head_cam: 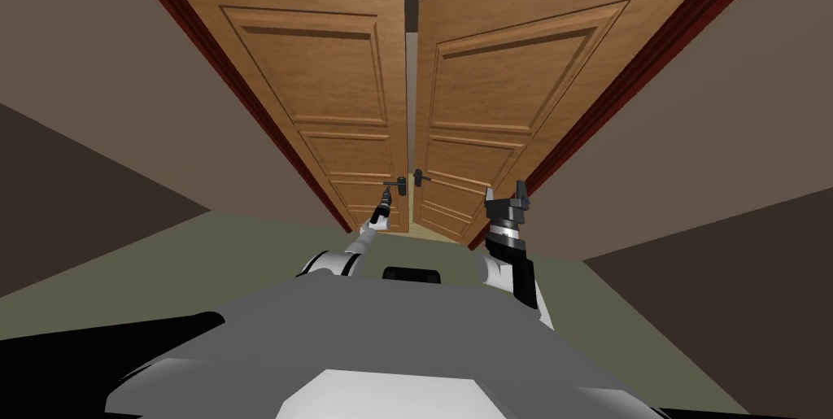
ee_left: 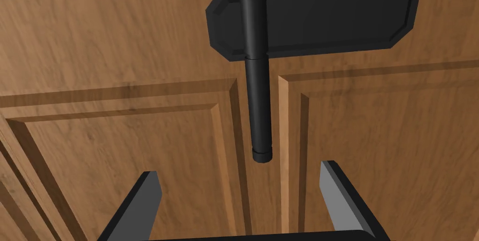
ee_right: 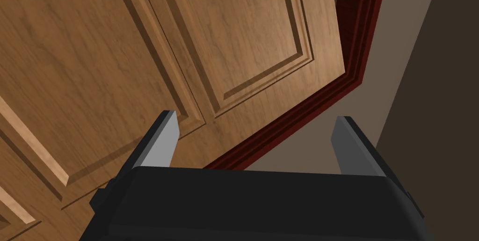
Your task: Push the door open
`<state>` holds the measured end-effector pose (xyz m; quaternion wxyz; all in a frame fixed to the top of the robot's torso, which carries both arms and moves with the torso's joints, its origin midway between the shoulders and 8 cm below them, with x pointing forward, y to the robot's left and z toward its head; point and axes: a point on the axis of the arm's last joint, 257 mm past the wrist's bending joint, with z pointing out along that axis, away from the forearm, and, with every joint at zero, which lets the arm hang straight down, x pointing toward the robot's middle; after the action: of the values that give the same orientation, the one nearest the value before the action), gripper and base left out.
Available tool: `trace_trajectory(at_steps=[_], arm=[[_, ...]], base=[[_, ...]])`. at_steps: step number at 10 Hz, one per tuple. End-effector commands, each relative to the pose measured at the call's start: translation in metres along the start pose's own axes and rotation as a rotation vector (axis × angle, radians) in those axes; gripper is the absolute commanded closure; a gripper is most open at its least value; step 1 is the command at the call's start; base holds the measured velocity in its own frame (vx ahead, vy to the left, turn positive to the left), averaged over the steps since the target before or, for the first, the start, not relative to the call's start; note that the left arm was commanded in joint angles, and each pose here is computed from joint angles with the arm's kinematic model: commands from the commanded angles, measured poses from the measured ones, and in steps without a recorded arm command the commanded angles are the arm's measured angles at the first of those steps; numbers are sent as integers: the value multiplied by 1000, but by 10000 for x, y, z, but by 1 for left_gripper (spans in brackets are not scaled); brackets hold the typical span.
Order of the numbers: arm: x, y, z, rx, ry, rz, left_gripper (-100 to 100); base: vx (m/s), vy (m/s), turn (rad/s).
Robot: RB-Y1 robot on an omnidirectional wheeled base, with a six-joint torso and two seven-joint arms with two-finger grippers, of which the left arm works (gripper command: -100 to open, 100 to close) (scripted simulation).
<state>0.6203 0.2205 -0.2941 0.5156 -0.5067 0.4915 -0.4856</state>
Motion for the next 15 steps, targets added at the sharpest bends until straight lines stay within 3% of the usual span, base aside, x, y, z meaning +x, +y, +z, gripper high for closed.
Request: trace_trajectory(at_steps=[1, 4, 9, 10, 15], arm=[[-94, -21, 10, 5, -8, 12, -100], [-186, -37, 19, 9, -18, 22, -100], [-112, -29, 4, 9, -17, 6, -100], [-112, -29, 4, 9, -17, 6, 100], [-112, -29, 4, 9, -17, 6, 100]], base=[[159, -13, -23], [183, 10, -17], [157, -2, -17], [-10, 0, 4], [-13, 1, -2]])
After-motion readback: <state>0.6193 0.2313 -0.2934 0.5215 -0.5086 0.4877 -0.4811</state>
